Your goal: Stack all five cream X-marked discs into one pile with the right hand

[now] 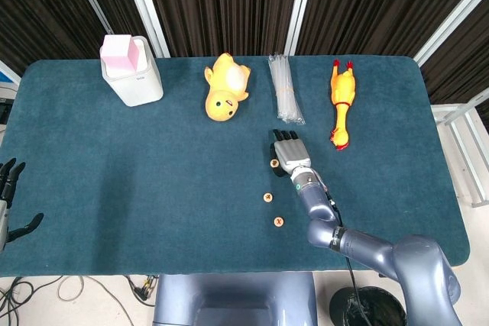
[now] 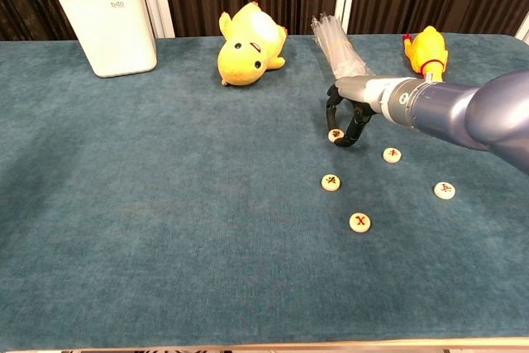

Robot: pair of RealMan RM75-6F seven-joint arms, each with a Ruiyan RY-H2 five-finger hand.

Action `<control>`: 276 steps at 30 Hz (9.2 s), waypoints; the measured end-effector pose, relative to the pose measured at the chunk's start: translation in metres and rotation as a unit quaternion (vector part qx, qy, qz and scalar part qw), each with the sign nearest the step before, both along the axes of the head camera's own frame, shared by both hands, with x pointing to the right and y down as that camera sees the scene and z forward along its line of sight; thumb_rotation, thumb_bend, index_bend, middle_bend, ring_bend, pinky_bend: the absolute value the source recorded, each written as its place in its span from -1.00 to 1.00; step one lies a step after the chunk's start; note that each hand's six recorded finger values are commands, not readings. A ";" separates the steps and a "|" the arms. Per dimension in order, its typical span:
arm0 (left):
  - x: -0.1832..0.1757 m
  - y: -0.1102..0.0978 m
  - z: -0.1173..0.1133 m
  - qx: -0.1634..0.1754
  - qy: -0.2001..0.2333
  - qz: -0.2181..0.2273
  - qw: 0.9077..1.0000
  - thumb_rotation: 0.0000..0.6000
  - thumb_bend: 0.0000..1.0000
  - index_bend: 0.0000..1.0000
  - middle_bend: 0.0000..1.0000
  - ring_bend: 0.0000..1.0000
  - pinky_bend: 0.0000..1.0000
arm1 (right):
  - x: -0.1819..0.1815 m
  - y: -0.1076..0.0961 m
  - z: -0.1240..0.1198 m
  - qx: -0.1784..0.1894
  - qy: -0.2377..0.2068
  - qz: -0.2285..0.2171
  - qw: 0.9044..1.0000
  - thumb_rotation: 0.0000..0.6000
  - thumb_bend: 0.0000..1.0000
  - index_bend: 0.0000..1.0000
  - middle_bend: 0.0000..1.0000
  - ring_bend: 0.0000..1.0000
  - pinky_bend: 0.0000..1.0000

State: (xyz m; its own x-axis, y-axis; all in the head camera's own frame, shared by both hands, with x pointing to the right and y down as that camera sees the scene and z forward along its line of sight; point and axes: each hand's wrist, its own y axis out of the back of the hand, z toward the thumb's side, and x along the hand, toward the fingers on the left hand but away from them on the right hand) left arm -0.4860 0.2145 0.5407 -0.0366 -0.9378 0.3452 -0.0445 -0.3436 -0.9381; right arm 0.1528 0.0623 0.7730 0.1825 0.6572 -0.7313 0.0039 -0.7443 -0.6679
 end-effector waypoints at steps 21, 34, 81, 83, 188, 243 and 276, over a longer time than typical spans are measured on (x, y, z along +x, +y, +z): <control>-0.001 0.000 0.000 -0.001 0.000 0.000 1.000 1.00 -0.66 -0.94 -1.00 -1.00 -0.89 | 0.017 -0.003 -0.026 0.010 -0.004 -0.020 1.000 1.00 -0.18 0.10 -0.98 -0.93 -0.92; -0.001 0.000 0.000 0.000 -0.001 -0.001 1.000 1.00 -0.66 -0.94 -1.00 -1.00 -0.89 | 0.060 0.021 -0.055 0.015 -0.009 -0.030 0.999 1.00 -0.18 0.10 -0.98 -0.93 -0.92; 0.000 0.000 -0.001 -0.001 0.001 -0.001 1.000 1.00 -0.66 -0.94 -1.00 -1.00 -0.88 | 0.079 0.033 -0.032 -0.014 0.013 -0.029 0.999 1.00 -0.18 0.10 -0.98 -0.93 -0.92; 0.000 0.000 -0.001 -0.001 0.001 -0.001 1.000 1.00 -0.66 -0.94 -1.00 -1.00 -0.88 | 0.078 0.033 -0.032 -0.014 0.012 -0.029 0.999 1.00 -0.18 0.10 -0.98 -0.93 -0.92; -0.001 0.000 0.000 0.000 -0.006 -0.002 1.000 1.00 -0.66 -0.94 -1.00 -1.00 -0.88 | 0.076 0.023 -0.057 -0.001 0.002 -0.041 0.999 1.00 -0.18 -0.42 -0.98 -0.93 -0.93; -0.001 0.000 0.000 -0.001 -0.002 -0.002 1.000 1.00 -0.66 -0.93 -1.00 -1.00 -0.88 | 0.136 0.108 -0.064 0.006 -0.016 -0.035 0.999 1.00 -0.18 -0.24 -0.98 -0.93 -0.93; -0.001 0.000 0.000 -0.001 -0.004 -0.002 1.000 1.00 -0.66 -0.92 -1.00 -1.00 -0.88 | 0.139 0.113 -0.053 -0.005 -0.018 -0.028 0.999 1.00 -0.18 -0.04 -0.98 -0.93 -0.93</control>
State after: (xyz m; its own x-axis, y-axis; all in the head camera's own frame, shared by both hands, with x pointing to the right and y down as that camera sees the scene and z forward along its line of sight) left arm -0.4867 0.2145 0.5403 -0.0425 -0.9371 0.3466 -0.0390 -0.3451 -0.9378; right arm 0.2922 0.1753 0.7199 0.2447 0.6376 -0.7304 -0.0150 -0.7508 -0.6604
